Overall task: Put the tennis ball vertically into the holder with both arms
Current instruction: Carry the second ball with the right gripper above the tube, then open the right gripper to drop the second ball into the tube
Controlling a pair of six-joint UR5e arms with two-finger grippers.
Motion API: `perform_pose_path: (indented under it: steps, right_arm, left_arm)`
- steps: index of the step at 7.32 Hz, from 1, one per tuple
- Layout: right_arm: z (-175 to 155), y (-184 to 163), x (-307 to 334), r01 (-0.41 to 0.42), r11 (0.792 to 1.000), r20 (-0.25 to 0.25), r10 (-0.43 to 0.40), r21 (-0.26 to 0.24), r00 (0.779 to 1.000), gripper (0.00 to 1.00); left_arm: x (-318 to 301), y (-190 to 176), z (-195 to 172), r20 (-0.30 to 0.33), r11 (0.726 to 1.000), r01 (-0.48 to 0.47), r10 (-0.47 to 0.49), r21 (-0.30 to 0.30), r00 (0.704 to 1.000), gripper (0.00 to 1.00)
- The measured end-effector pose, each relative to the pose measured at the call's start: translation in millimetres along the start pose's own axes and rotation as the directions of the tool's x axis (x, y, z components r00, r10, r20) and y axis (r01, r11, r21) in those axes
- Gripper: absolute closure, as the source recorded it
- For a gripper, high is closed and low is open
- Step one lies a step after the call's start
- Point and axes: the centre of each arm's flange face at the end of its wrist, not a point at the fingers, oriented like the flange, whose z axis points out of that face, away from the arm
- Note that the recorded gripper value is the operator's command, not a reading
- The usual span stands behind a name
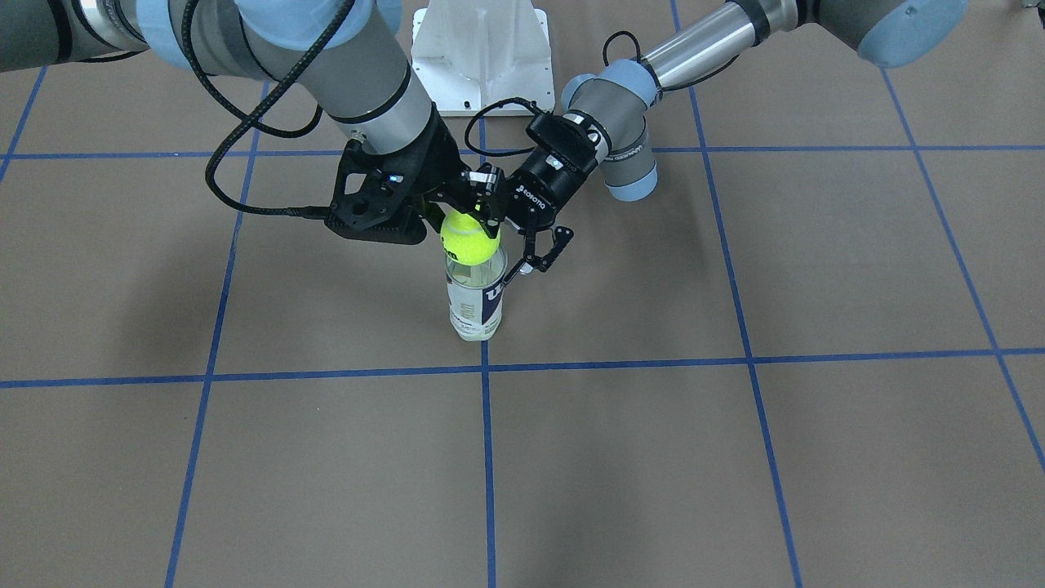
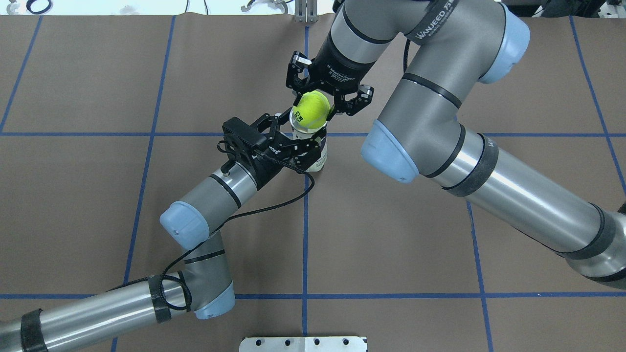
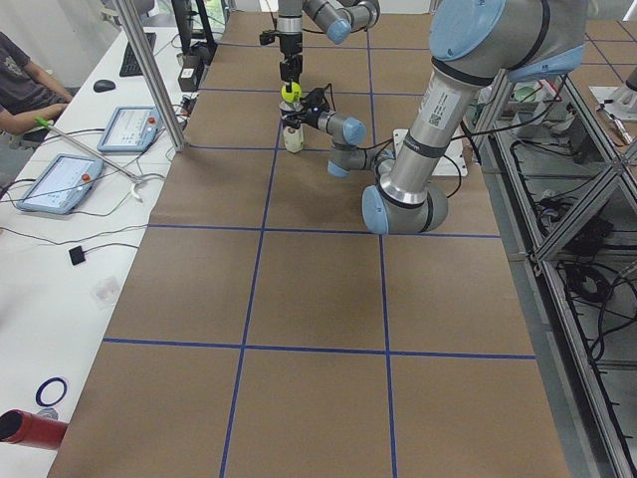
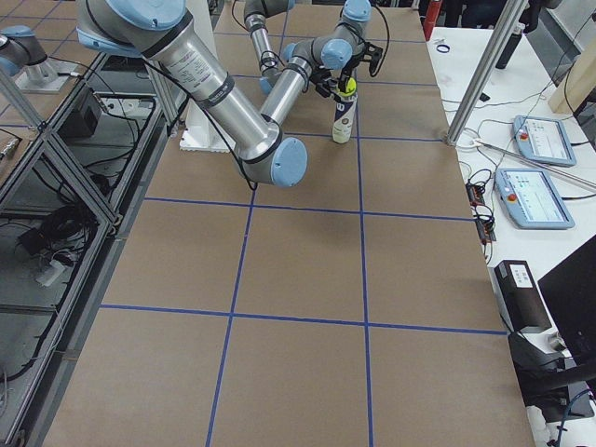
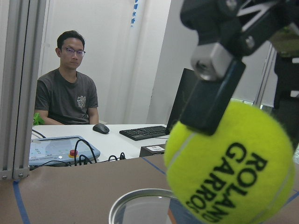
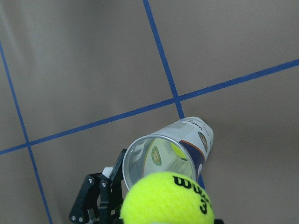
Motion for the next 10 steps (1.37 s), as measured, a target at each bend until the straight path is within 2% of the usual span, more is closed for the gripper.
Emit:
perform_pose_path:
  steps: [1,6,8,10]
  right_arm:
    - [3.4,-2.8,0.2,-0.003,1.0,-0.007,0.003,0.002,1.0,0.01]
    - [8.8,-3.5,-0.4,-0.001,1.0,-0.015,0.001,0.023,1.0,0.0]
    - [6.1,-7.2,3.5,0.005,1.0,-0.007,-0.005,0.029,1.0,0.0]
    - [3.0,-15.1,13.0,-0.002,0.999,-0.006,0.002,0.034,1.0,0.0]
  left_arm:
    - [0.0,0.0,0.0,0.0,1.0,0.0,0.0,0.0,1.0,0.12]
    - [-0.1,-0.2,0.0,0.0,1.0,0.0,0.0,0.0,1.0,0.1]
    - [0.4,-0.1,0.0,-0.001,1.0,0.0,0.0,0.0,1.0,0.01]
    - [3.8,-8.6,-1.4,-0.009,1.0,0.008,-0.007,0.015,1.0,0.01]
